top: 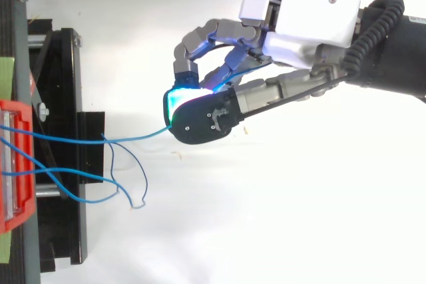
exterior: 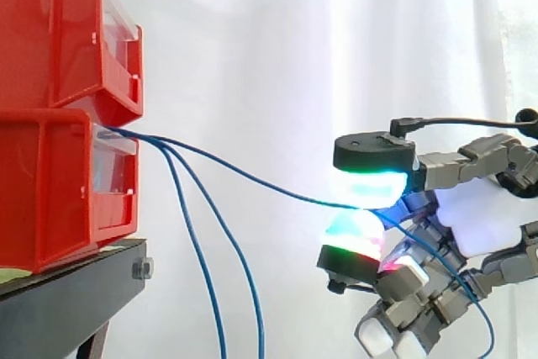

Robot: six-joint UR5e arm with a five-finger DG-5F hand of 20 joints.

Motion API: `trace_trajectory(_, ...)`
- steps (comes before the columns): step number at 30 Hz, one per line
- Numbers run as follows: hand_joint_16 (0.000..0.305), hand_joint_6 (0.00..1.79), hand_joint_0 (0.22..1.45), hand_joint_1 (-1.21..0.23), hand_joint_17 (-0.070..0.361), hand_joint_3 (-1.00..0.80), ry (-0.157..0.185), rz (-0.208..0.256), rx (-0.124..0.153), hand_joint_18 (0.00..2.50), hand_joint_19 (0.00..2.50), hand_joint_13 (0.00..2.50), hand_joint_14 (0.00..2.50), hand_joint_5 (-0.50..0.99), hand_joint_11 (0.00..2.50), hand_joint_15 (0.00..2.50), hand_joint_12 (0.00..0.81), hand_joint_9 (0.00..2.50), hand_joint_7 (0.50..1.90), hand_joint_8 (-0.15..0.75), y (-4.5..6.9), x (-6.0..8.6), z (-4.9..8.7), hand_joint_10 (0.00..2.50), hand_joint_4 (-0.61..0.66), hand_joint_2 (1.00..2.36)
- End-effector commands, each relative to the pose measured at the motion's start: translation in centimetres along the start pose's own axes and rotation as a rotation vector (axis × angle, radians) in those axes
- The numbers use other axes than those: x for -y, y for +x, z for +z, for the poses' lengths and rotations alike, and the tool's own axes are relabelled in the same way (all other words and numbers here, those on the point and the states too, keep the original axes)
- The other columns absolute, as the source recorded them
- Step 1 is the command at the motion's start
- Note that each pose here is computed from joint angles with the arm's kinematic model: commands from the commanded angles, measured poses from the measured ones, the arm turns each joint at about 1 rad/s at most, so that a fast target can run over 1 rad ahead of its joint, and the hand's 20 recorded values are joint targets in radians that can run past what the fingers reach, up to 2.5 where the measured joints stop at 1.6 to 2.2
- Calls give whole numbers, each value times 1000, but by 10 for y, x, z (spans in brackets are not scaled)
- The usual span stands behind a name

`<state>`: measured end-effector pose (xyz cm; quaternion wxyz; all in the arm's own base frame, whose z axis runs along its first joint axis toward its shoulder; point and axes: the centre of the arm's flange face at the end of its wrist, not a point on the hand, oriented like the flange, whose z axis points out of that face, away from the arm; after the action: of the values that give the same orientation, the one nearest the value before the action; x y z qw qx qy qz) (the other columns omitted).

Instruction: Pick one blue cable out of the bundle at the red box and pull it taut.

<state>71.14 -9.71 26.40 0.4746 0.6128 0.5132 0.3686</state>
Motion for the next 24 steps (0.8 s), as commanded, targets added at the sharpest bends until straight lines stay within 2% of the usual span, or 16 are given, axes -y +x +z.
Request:
trace_trajectory(1,49,921,690,-884,110,-217,0,0,0,629,521,722,20,-128,1188,545,358,995,1208,340,0,0,0,15,87,1017)
trace_trajectory(8,48,934,732,-899,108,-122,0,0,2,651,522,746,22,-125,1188,552,354,1013,1340,336,0,0,0,15,12,1021)
trace_trajectory(20,47,959,795,-872,105,-169,-1,-2,5,628,525,744,21,-140,1192,548,351,1012,1345,335,-1,-1,0,14,-23,1021)
trace_trajectory(24,46,970,825,-861,104,-241,-16,-4,2,612,532,734,21,-153,1181,552,351,983,1325,328,0,-2,2,14,-65,1017)
